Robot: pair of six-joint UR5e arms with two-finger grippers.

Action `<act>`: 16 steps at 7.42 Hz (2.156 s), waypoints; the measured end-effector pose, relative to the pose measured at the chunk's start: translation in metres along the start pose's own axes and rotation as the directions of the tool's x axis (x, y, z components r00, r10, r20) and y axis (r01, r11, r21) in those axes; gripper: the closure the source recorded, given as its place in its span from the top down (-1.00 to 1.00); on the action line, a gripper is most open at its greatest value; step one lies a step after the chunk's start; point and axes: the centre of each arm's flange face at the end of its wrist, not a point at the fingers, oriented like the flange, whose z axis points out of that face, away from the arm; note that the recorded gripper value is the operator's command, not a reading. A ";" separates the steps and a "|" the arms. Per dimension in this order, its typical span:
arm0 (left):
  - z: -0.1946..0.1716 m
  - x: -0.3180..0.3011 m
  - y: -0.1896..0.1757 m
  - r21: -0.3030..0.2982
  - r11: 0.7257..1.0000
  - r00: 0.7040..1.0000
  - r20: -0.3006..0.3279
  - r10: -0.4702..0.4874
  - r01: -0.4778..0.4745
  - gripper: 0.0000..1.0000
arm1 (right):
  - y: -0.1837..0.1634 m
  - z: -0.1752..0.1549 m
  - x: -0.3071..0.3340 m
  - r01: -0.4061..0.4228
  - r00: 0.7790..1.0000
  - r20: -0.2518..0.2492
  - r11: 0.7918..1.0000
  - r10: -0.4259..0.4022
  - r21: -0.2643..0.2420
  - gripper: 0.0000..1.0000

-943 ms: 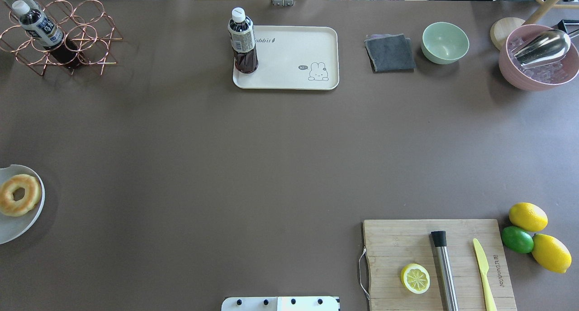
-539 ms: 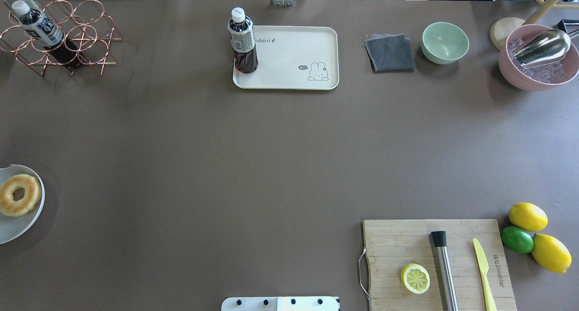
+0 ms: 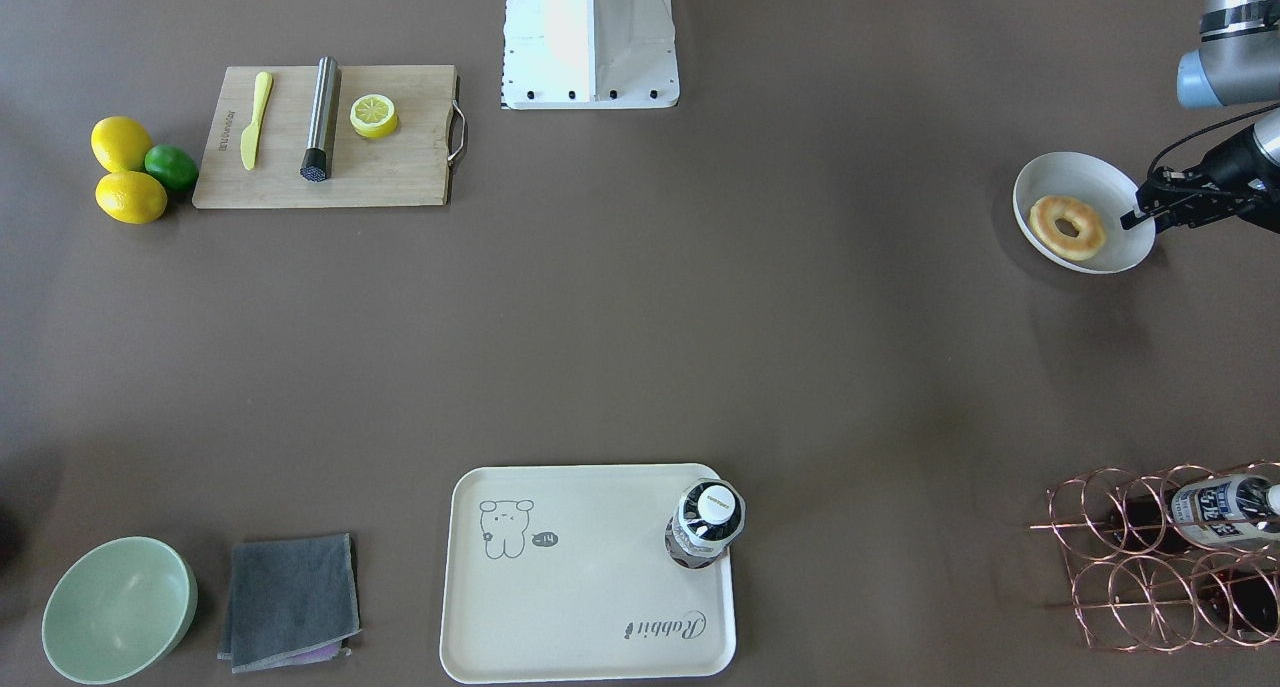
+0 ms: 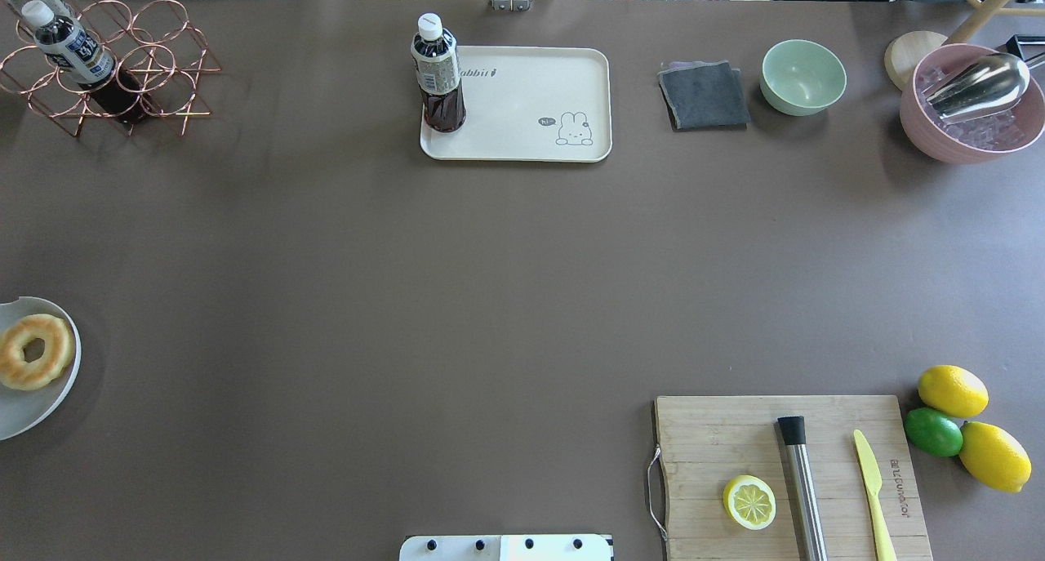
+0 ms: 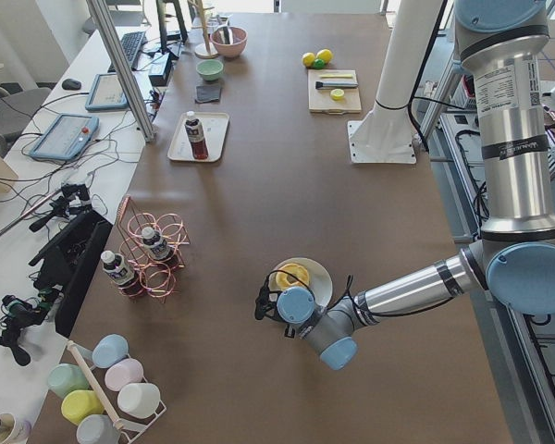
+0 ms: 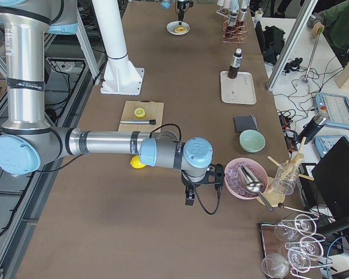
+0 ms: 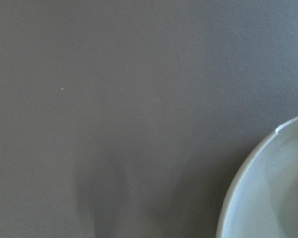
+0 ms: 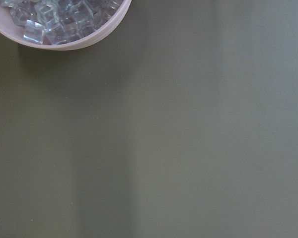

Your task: Place donut on tray

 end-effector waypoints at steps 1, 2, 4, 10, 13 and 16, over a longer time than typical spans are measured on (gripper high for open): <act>0.000 0.001 0.000 0.000 1.000 1.000 -0.002 0.002 -0.002 -1.00 | 0.000 0.000 0.000 0.000 1.000 0.000 1.000 0.000 0.000 1.00; 0.000 0.002 0.000 -0.002 1.000 1.000 -0.007 0.003 -0.003 -1.00 | 0.000 0.000 0.000 0.000 1.000 -0.001 1.000 0.000 0.000 1.00; -0.003 0.007 0.000 -0.013 1.000 0.999 -0.037 0.004 -0.004 -1.00 | 0.000 0.000 0.000 0.000 1.000 -0.001 1.000 0.000 0.001 1.00; -0.047 0.136 -0.078 0.063 0.978 0.965 -0.186 -0.184 0.198 -1.00 | 0.000 -0.016 -0.022 0.040 0.998 0.046 0.999 -0.042 0.036 1.00; -0.025 0.221 -0.126 0.104 0.976 0.962 -0.219 -0.164 0.190 -1.00 | -0.002 -0.035 -0.044 0.124 0.989 0.071 0.986 -0.132 0.114 1.00; 0.019 0.350 -0.158 0.127 0.972 0.970 -0.171 -0.173 0.196 -1.00 | 0.002 -0.040 -0.056 0.135 0.984 0.095 0.982 -0.149 0.134 0.96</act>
